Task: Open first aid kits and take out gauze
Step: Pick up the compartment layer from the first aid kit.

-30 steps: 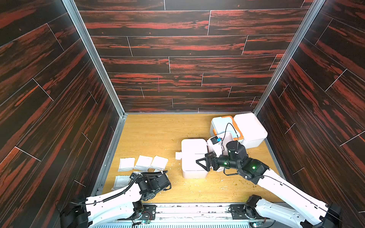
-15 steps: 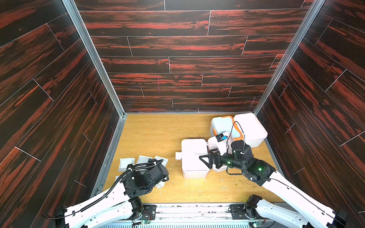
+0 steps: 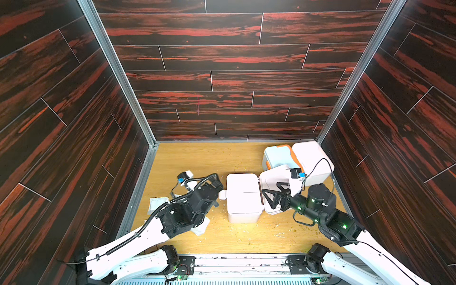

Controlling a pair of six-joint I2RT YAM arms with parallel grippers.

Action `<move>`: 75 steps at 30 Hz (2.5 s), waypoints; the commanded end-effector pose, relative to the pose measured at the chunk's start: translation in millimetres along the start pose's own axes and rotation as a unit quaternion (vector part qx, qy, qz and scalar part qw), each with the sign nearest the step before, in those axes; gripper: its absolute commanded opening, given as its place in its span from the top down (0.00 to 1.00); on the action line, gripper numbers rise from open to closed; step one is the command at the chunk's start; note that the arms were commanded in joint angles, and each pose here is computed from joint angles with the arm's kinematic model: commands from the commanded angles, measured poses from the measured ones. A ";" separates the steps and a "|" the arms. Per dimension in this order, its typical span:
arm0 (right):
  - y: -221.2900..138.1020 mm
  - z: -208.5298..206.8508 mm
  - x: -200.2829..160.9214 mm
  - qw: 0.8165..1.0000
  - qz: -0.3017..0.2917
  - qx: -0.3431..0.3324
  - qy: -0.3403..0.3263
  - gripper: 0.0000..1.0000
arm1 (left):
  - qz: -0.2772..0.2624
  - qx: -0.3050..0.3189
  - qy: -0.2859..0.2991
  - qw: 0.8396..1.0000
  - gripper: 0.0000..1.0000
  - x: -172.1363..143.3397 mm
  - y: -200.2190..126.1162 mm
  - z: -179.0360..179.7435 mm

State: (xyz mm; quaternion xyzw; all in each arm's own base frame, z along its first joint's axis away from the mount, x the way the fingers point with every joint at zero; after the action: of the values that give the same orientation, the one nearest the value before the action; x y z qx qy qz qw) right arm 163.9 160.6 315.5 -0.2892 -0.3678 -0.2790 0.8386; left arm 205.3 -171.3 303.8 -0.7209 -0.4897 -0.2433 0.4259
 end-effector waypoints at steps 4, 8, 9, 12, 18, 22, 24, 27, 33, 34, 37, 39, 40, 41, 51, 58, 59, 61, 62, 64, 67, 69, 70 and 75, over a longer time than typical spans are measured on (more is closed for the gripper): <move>-13.1 -12.9 0.3 0.999 -0.038 -0.035 0.002 0.01 | 0.020 -0.078 0.160 0.984 0.00 -3.2 8.8 -36.7; -13.3 -19.8 -1.0 0.997 -0.052 -0.052 -0.008 0.01 | 0.028 -0.115 0.194 0.974 0.00 -16.2 15.8 -44.3; -12.7 -20.5 -1.0 0.997 -0.055 -0.053 -0.012 0.01 | 0.027 -0.123 0.200 0.972 0.00 -18.1 17.0 -46.4; -8.3 -24.1 -0.1 0.995 -0.069 -0.063 -0.018 0.01 | 0.023 -0.148 0.225 0.963 0.00 -25.3 21.5 -51.4; 7.2 -36.3 -0.2 0.991 -0.080 -0.109 0.005 0.01 | -0.009 -0.173 0.258 0.951 0.00 -27.9 24.4 -55.4; 15.2 -37.6 0.7 0.989 -0.062 -0.132 0.028 0.01 | -0.019 -0.186 0.277 0.943 0.00 -25.5 21.7 -58.0; 18.8 -34.4 1.0 0.990 -0.042 -0.130 0.019 0.01 | -0.020 -0.191 0.285 0.939 0.00 -25.2 19.8 -58.6; 22.4 -28.7 -0.3 0.992 -0.015 -0.121 0.016 0.01 | -0.019 -0.199 0.293 0.935 0.00 -25.6 18.4 -58.1; 29.7 -9.0 -6.8 0.998 0.036 -0.045 0.006 0.01 | -0.004 -0.218 0.292 0.931 0.00 -31.0 15.4 -56.7; 31.4 -6.3 -8.6 0.999 0.039 -0.032 0.009 0.01 | -0.002 -0.221 0.290 0.931 0.00 -31.8 14.4 -56.3; 37.2 4.5 -7.2 0.999 0.052 0.004 0.012 0.01 | 0.000 -0.228 0.277 0.933 0.00 -31.7 9.6 -51.3; 44.5 6.6 -4.5 0.998 0.060 -0.001 0.015 0.03 | -0.003 -0.228 0.268 0.936 0.00 -31.2 5.7 -44.4; 49.8 6.8 -3.0 0.998 0.066 -0.010 0.016 0.05 | -0.005 -0.225 0.263 0.938 0.00 -32.1 4.5 -39.6; 54.7 6.2 -2.3 0.997 0.072 -0.019 0.019 0.06 | -0.008 -0.224 0.259 0.940 0.00 -31.4 2.6 -36.3; 111.1 4.4 -18.1 0.978 0.181 -0.097 0.049 0.19 | 0.013 -0.206 0.227 0.952 0.00 -43.3 -5.1 -1.1; 143.7 5.2 -36.2 0.956 0.210 -0.205 0.011 0.20 | 0.017 -0.187 0.221 0.957 0.00 -47.8 -5.5 15.2; 147.3 5.8 -38.0 0.953 0.214 -0.215 0.008 0.21 | 0.019 -0.177 0.215 0.960 0.00 -47.8 -5.0 18.3; 153.7 6.1 -42.2 0.947 0.219 -0.237 0.002 0.24 | 0.016 -0.174 0.215 0.961 0.00 -49.0 -5.2 22.4; 156.0 6.2 -43.5 0.946 0.219 -0.241 0.002 0.25 | 0.013 -0.173 0.213 0.961 0.00 -49.3 -5.3 24.5; 161.3 5.7 -46.1 0.944 0.220 -0.245 0.007 0.28 | 0.007 -0.175 0.210 0.962 0.00 -48.9 -6.5 27.6; 169.0 2.4 -51.9 0.940 0.224 -0.256 0.014 0.32 | 0.004 -0.172 0.209 0.963 0.00 -49.7 -5.9 32.7; 175.0 -0.8 -55.9 0.936 0.229 -0.268 0.017 0.39 | 0.009 -0.173 0.208 0.963 0.00 -52.2 -4.8 34.7; 177.6 -2.2 -56.6 0.933 0.230 -0.276 0.016 0.41 | 0.013 -0.176 0.208 0.962 0.00 -53.9 -4.2 34.9; 188.4 -11.5 -63.1 0.924 0.227 -0.307 0.016 0.48 | 0.050 -0.204 0.210 0.955 0.00 -60.2 -0.4 28.4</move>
State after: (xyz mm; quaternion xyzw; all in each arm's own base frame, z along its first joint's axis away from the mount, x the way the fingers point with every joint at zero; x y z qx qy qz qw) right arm 257.5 296.0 216.9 -0.5808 -0.1873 -0.1766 0.7723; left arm 178.8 -171.4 244.3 -0.7305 -0.3131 -0.4671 0.3876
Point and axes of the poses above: each gripper's point midway between its finger pads, its own y axis out along the fingers, its own z axis along the line the jaws close on, x = y × z, the point moved 6 cm from there along -y, back along the fingers, and after that the axes turned 12 degrees about y, right-handed, at the moved point
